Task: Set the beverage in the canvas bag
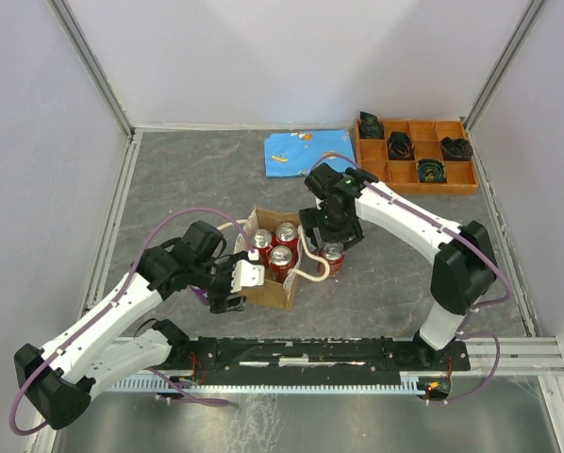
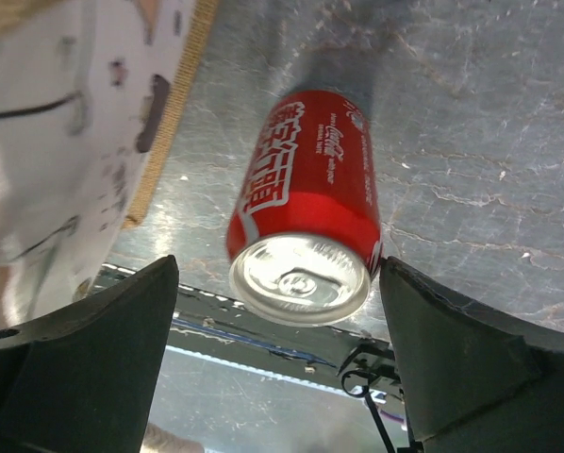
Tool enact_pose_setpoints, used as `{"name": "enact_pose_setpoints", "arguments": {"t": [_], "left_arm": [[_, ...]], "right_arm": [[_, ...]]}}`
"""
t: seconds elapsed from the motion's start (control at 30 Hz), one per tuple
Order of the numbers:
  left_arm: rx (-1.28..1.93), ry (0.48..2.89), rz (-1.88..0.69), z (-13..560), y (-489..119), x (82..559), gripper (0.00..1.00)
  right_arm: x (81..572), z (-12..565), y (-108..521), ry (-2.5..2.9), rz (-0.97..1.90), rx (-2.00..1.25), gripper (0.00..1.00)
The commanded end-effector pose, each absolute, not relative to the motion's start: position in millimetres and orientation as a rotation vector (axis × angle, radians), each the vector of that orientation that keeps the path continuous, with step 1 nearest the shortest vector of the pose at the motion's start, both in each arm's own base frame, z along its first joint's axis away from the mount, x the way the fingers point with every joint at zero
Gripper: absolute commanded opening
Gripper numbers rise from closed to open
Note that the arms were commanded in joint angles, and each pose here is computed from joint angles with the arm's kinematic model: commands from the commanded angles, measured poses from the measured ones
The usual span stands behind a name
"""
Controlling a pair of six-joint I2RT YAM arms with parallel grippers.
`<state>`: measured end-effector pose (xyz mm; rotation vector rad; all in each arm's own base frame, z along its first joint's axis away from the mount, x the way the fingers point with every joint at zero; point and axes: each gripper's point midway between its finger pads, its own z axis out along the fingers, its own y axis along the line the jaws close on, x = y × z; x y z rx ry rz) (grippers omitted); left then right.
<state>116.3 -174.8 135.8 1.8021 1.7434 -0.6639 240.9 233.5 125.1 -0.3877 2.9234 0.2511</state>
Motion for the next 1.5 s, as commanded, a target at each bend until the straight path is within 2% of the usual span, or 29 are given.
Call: {"name": "enact_pose_setpoints", "arguments": {"t": [0.0, 0.13, 0.3, 0.33, 0.43, 0.5, 0.53, 0.87, 0.97, 1.03, 1.33, 1.47], "left_arm": [[1.821, 1.769, -0.699, 135, -171, 106, 0.76], [1.822, 1.771, -0.699, 134, -171, 106, 0.76], [1.825, 1.772, -0.698, 134, -171, 107, 0.76], [1.826, 1.770, -0.695, 134, -171, 107, 0.76], [1.825, 1.769, -0.693, 135, -171, 108, 0.76], [1.825, 1.768, -0.690, 135, -171, 108, 0.76], [1.824, 1.767, -0.688, 136, -171, 108, 0.76], [1.794, 1.735, -0.633, 150, -170, 115, 0.76], [1.763, 1.735, -0.611, 155, -169, 116, 0.76], [1.686, 1.772, -0.575, 162, -168, 124, 0.76], [1.592, 1.747, -0.568, 184, -168, 124, 0.78], [1.479, 1.749, -0.532, 203, -173, 140, 0.79]], "right_arm": [[238, 105, 231, 2.955, 0.200, -0.407, 0.94], [239, 98, 229, 2.962, 0.167, -0.417, 0.92], [238, 91, 227, 2.983, 0.142, -0.421, 0.70], [238, 91, 227, 2.981, 0.138, -0.419, 0.58], [242, 99, 223, 2.962, 0.103, -0.409, 0.30], [252, 113, 218, 2.918, 0.059, -0.400, 0.04], [257, 122, 216, 2.899, 0.040, -0.401, 0.00], [335, 234, 168, 2.662, -0.060, -0.314, 0.00], [363, 287, 172, 2.523, -0.012, -0.325, 0.00], [375, 302, 185, 2.486, 0.047, -0.339, 0.00], [347, 321, 278, 2.362, 0.453, -0.485, 0.00], [317, 317, 311, 2.352, 0.485, -0.609, 0.00]]}}
